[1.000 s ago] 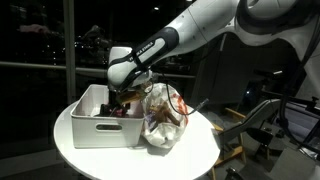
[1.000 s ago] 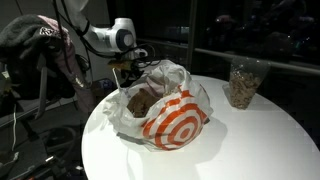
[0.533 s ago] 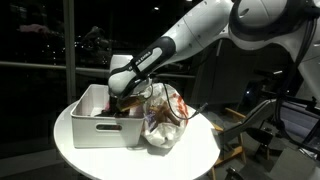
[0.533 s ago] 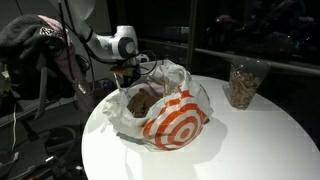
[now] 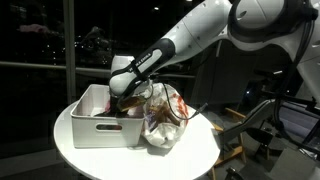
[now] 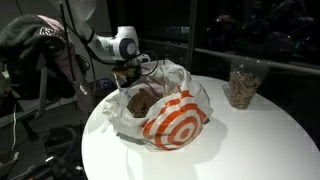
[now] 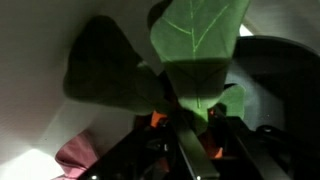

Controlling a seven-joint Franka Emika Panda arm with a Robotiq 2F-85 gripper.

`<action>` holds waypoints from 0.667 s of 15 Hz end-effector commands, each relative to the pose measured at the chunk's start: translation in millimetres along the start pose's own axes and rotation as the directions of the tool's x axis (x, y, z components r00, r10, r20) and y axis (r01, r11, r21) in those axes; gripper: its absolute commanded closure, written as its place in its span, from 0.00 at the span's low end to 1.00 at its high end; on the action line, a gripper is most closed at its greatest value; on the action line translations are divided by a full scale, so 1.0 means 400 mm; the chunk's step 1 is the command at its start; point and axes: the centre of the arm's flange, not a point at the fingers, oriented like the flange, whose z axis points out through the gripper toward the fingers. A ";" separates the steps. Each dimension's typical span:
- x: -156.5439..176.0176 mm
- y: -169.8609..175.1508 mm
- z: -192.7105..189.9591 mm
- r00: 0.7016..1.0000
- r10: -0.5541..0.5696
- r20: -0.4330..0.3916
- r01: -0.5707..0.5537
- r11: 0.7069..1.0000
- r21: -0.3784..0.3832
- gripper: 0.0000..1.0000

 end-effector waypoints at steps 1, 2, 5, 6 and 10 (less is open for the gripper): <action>-0.008 0.002 -0.056 1.000 0.011 -0.025 -0.011 1.000 0.003 0.93; -0.010 0.005 -0.079 0.999 0.020 -0.039 -0.020 1.000 0.007 0.91; -0.016 0.029 -0.190 0.990 0.048 -0.130 -0.049 0.999 -0.002 0.92; -0.015 0.039 -0.230 0.982 0.069 -0.177 -0.070 0.998 0.003 0.91; -0.058 0.099 -0.411 0.925 0.153 -0.348 -0.159 0.987 0.012 0.91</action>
